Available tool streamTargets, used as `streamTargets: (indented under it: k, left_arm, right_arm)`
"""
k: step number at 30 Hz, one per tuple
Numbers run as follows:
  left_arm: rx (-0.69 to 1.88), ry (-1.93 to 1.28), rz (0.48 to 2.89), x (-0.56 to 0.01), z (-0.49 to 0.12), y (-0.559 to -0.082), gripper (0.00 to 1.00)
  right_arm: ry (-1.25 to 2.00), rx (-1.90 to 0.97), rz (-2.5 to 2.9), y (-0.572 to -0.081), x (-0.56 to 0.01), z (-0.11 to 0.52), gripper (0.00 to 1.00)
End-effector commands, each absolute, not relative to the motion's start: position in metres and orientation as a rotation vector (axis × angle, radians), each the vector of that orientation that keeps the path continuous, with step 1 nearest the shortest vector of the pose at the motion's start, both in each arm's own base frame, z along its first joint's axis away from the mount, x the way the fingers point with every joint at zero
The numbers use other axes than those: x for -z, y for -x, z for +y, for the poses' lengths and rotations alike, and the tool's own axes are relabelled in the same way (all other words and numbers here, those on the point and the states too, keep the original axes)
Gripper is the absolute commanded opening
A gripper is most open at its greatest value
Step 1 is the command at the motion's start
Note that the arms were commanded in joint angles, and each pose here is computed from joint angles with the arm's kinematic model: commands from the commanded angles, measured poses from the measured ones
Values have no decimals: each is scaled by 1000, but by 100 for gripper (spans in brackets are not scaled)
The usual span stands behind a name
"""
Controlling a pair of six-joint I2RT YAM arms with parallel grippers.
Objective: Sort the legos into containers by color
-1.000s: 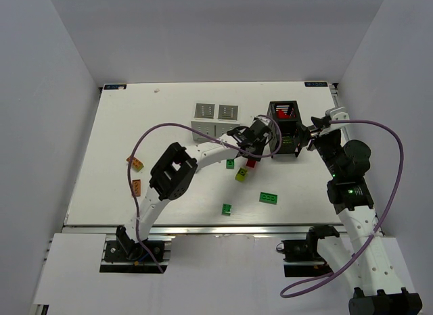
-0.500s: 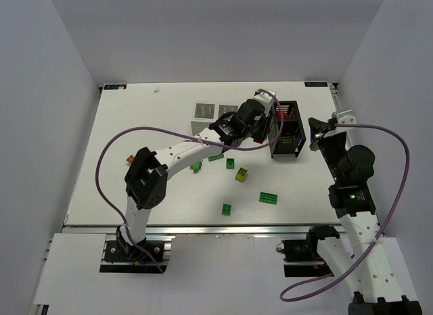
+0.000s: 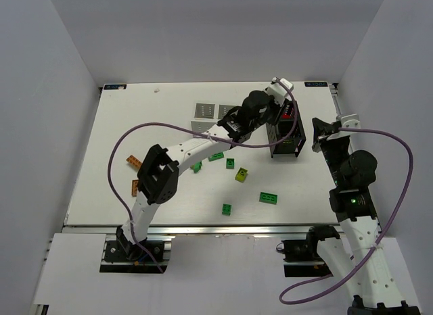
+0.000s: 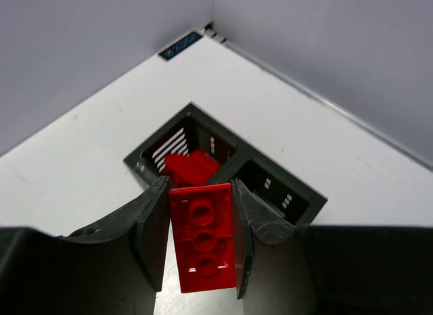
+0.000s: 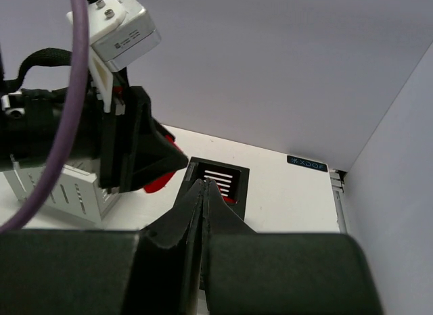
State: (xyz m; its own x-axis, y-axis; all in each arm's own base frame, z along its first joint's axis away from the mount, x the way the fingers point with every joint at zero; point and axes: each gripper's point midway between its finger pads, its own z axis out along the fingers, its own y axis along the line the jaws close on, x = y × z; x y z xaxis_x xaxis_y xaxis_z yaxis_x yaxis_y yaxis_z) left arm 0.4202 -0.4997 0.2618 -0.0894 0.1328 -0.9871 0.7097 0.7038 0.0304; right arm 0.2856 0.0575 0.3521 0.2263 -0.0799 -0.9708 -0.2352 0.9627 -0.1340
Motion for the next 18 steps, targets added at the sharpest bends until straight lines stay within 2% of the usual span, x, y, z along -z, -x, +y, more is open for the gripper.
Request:
streamTargets:
  k: [1,13,18]
  left_arm:
    - [623,-713,1447,-304,-517,-431,7]
    - [642,-588,1301,-303,-525,-469,6]
    - [667,-547,1292,-285,-534,-484,3]
  right_arm:
    - [245,-88,1267,-281,-372,53,0]
    - [226,-75,1238,-276,-379,49,0]
    - [220,-69,1236,-275,-380,47,0]
